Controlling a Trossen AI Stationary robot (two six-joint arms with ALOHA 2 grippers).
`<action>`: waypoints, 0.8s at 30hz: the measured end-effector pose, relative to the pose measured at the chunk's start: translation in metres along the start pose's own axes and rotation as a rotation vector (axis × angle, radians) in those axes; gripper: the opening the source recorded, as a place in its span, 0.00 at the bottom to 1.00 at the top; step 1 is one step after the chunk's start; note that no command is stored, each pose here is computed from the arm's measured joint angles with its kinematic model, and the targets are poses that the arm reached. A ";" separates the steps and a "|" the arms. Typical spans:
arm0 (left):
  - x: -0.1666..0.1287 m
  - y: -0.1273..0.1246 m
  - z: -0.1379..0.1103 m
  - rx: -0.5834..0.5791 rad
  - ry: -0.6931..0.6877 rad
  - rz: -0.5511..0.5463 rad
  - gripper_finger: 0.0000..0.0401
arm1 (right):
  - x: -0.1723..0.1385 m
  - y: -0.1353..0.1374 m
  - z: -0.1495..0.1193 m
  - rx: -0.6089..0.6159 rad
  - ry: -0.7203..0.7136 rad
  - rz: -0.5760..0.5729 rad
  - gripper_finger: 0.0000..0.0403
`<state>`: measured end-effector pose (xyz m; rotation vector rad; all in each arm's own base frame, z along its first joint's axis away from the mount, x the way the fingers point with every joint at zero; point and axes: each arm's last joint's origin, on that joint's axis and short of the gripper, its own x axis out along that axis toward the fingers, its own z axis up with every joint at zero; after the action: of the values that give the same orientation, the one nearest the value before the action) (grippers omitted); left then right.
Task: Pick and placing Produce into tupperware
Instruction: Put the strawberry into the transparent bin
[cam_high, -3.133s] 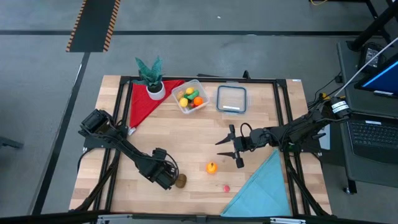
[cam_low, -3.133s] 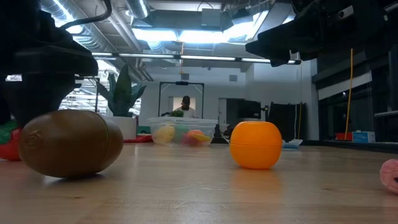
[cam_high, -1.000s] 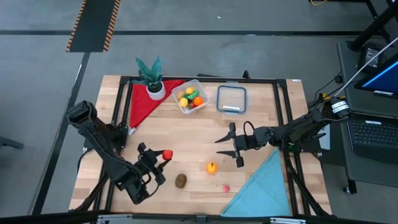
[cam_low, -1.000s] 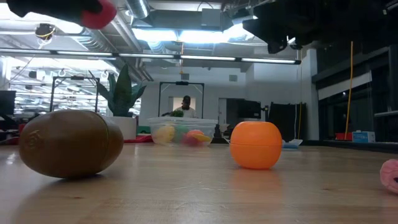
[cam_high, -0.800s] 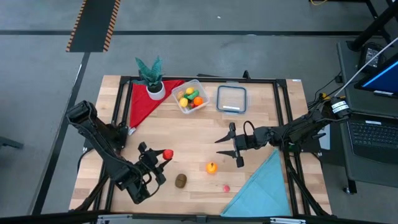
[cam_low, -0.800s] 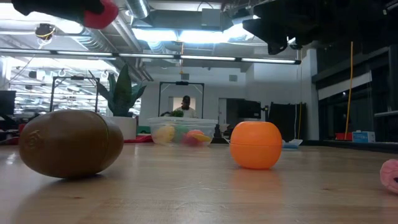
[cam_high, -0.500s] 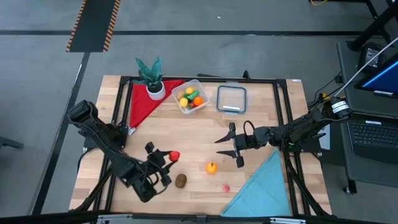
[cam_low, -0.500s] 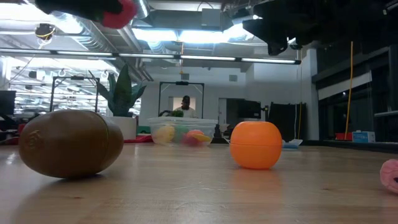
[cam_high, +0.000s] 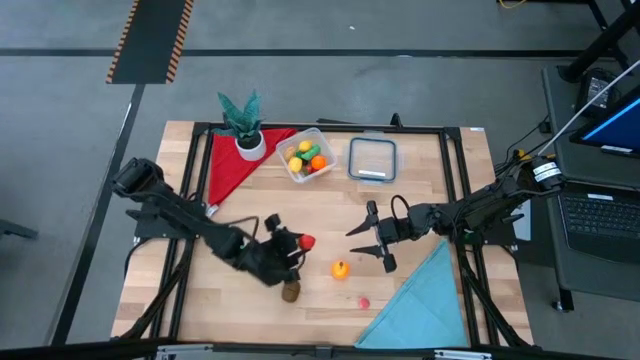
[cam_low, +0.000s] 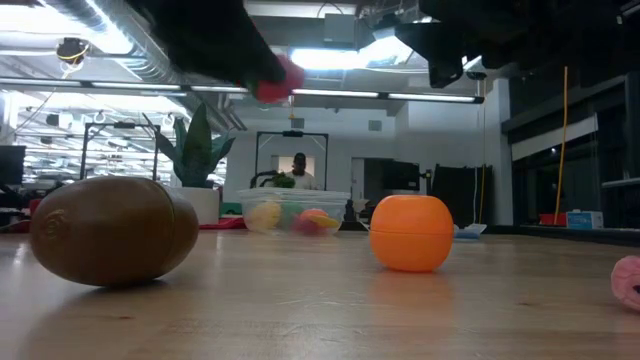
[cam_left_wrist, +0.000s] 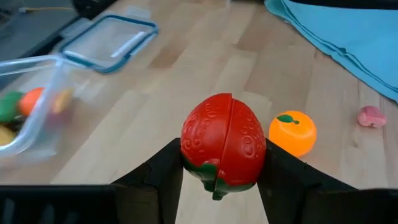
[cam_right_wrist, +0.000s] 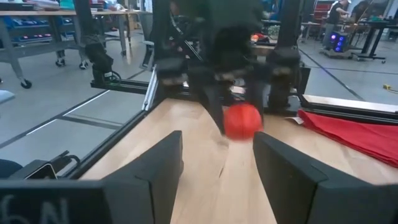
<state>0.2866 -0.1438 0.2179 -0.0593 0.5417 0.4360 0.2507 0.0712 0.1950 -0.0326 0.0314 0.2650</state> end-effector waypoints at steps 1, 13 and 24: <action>0.006 0.004 -0.001 0.006 0.000 -0.013 0.40 | 0.000 0.000 0.000 -0.004 0.000 0.000 0.50; 0.051 0.044 0.018 0.066 -0.152 -0.161 0.40 | -0.010 -0.009 -0.003 0.015 0.034 -0.190 0.50; 0.078 0.099 0.017 -0.023 -0.368 -0.255 0.40 | -0.039 -0.016 -0.005 0.051 -0.001 -0.315 0.50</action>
<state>0.3134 -0.0213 0.1981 -0.0676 0.1630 0.1962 0.2171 0.0450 0.1922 0.0132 0.0313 -0.0510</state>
